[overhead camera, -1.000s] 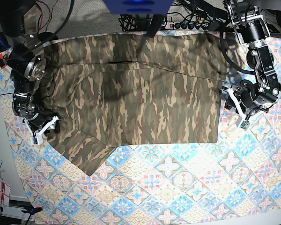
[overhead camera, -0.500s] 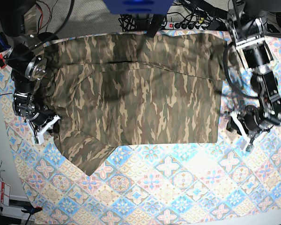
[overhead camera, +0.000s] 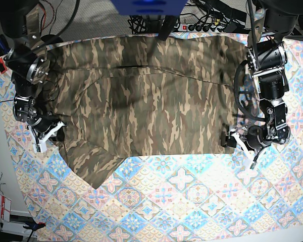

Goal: Fold the T-shirt properly
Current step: 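Lower the left gripper onto the opposite side edge and grasp it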

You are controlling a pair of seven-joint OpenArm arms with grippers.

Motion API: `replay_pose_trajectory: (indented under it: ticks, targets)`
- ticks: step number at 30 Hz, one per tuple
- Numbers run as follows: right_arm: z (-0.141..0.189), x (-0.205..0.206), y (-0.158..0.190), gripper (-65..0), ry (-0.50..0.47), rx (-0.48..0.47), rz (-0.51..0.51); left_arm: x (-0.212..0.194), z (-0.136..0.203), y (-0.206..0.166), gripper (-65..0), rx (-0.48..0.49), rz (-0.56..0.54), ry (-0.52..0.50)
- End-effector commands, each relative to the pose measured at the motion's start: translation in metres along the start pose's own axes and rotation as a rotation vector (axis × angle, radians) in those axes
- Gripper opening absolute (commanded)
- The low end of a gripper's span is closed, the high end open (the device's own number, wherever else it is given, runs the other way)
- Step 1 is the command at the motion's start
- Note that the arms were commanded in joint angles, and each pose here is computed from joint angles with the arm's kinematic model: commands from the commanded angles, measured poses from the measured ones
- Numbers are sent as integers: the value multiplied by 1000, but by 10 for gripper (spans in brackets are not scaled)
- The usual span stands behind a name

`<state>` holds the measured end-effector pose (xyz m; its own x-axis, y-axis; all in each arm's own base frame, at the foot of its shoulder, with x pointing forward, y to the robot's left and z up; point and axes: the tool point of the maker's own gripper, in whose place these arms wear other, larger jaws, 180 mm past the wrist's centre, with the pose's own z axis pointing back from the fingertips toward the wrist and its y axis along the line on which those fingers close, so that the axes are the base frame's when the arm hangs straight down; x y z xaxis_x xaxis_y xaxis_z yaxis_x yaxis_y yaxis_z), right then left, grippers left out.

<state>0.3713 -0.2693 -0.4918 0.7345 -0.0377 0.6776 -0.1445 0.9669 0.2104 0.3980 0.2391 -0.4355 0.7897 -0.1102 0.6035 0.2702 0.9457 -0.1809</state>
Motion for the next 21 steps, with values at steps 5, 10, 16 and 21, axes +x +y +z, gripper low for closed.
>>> replay_pose_trajectory:
  ticks: [5, 10, 16, 21]
  targets:
    - [2, -47, 8, -571, 206, 32, 49, 13, 0, 6, -115, 16, -19, -45]
    - [2, -47, 8, -571, 206, 32, 49, 0, -11, 1, -115, -11, 27, -58]
    - [2, -47, 9, -571, 206, 33, 49, -6, -26, -6, -115, -57, 117, -46]
    - [2, -47, 9, -571, 206, 33, 49, -16, -41, -32, -125, -106, 66, 14]
